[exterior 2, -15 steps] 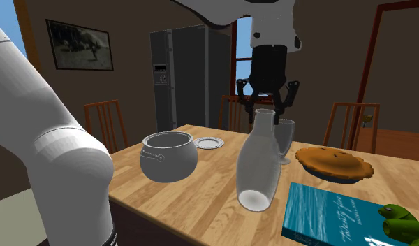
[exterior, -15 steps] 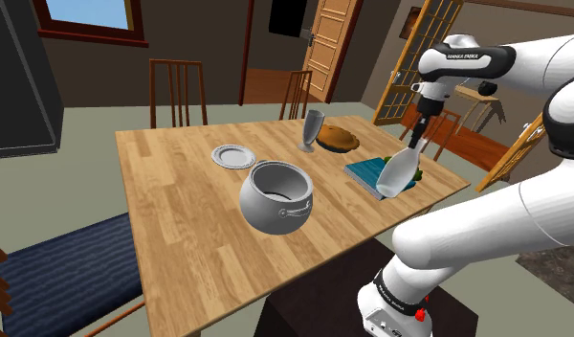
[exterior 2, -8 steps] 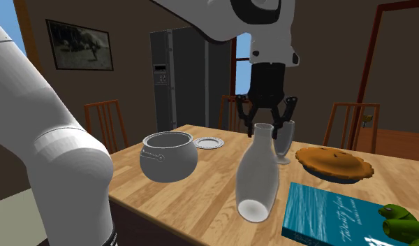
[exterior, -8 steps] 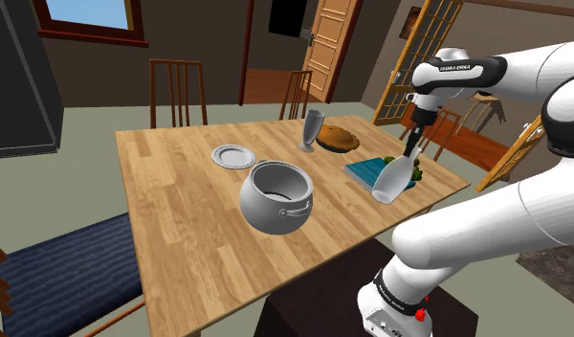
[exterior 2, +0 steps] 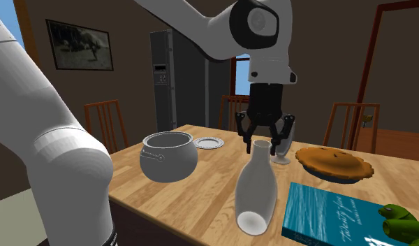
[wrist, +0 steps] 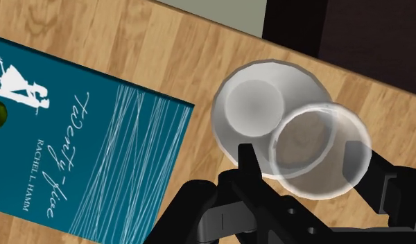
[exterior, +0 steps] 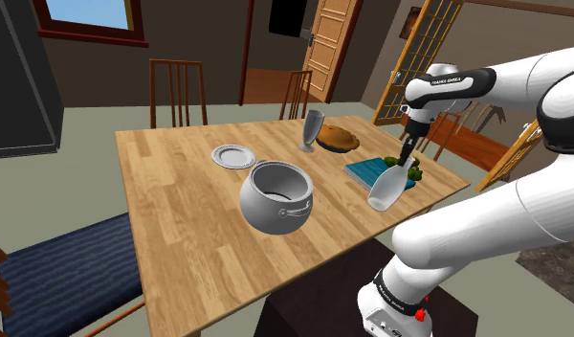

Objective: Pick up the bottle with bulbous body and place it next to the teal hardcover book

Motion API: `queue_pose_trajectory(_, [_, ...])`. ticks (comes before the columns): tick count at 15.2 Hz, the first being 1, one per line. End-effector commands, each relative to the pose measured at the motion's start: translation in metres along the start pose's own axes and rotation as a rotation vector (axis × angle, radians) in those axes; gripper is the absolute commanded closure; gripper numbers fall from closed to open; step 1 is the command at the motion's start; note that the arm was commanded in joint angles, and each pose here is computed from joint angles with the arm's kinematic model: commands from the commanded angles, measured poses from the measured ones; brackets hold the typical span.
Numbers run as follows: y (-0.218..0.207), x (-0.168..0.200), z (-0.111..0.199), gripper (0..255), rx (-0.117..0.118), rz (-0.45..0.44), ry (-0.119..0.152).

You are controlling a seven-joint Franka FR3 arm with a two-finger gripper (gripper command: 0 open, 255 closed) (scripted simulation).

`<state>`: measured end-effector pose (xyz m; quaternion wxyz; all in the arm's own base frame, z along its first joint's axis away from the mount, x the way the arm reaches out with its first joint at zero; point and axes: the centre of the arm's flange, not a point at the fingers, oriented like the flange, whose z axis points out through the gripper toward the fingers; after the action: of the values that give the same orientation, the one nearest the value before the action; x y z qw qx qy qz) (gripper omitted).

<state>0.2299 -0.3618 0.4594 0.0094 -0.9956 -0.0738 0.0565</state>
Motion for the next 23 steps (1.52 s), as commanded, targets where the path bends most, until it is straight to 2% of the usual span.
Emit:
queue_pose_trajectory(1, [0.000, 0.001, 0.010, 255, -0.001, 0.000, 0.001])
queue_pose_trajectory(2, [0.001, 0.002, 0.018, 255, -0.001, 0.000, 0.001])
queue_pose_trajectory(10, [0.001, 0.002, 0.018, 255, -0.001, 0.000, 0.001])
queue_pose_trajectory(11, [0.001, 0.002, 0.018, 0, -0.001, 0.000, 0.001])
queue_pose_trajectory(16, [0.001, 0.002, 0.018, 0, -0.001, 0.000, 0.001])
queue_pose_trajectory(20, [0.001, 0.002, -0.032, 0, -0.001, 0.000, 0.001])
queue_pose_trajectory(23, [0.001, 0.002, -0.032, 0, -0.001, 0.000, 0.001])
